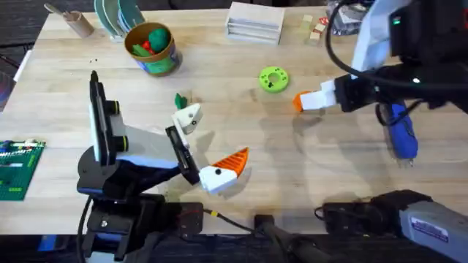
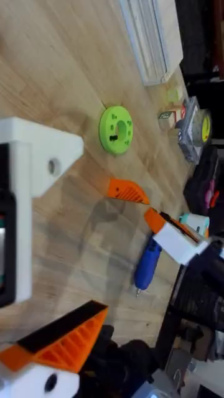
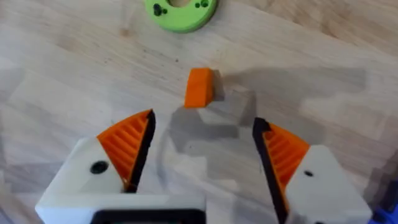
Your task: Pick up the gripper from the table and insert it into the empty holder that is missing its gripper. Then pick up a screw, insert it into the mounting hole, and use the screwdriver to tighten it. Finally, clean up the table by picking up the vegetable and placing it into the bucket.
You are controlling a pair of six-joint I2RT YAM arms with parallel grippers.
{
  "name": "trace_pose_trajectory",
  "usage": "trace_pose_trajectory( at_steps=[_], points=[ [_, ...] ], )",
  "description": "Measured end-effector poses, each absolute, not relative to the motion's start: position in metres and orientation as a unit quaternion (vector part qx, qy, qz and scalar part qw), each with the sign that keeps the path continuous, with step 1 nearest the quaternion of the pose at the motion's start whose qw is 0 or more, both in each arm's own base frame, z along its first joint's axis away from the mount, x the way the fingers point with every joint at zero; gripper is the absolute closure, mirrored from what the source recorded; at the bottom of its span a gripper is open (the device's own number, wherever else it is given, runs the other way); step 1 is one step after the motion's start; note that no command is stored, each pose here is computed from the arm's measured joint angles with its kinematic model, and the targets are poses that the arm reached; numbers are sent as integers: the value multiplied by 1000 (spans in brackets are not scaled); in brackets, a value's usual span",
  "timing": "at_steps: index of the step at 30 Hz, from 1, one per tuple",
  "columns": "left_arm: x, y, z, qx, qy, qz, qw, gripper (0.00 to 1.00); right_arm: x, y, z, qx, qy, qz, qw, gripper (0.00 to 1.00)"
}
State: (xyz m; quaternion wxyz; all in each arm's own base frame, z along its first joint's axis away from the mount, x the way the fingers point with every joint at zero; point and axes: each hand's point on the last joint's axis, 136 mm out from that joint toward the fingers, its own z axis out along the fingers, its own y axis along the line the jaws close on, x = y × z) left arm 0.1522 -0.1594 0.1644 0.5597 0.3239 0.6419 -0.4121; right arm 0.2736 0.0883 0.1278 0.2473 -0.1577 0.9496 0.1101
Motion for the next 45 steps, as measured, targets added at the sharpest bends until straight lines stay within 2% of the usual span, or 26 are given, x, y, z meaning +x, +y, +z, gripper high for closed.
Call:
trace_pose_trajectory(
  at_steps=[8,15,21,26,30,35,40,41,45],
  points=[
    [152,-159,164,324,642,-412,560,8,301,94,105,-158,950,110,244,13],
    [152,-159,164,324,642,-412,560,8,300,101,89,-170,954,112,220,118],
    [152,-159,164,324,642,-412,560,8,299,108,80,-184,955,104,209,284],
    [152,-159,164,324,642,-412,560,8,303,107,81,-187,953,98,216,476],
    [152,-159,164,324,642,-412,560,7,303,106,81,-187,954,95,216,583],
    [152,-159,164,324,642,-412,560,7,303,106,81,-187,953,95,217,809],
    [152,-159,164,324,642,-412,560,7,303,106,84,-188,952,95,221,959],
    [152,-159,164,324,642,-412,560,7,303,106,86,-188,951,95,225,984],
    [152,-159,164,324,642,-412,560,8,304,106,104,-189,944,96,252,982]
  ],
)
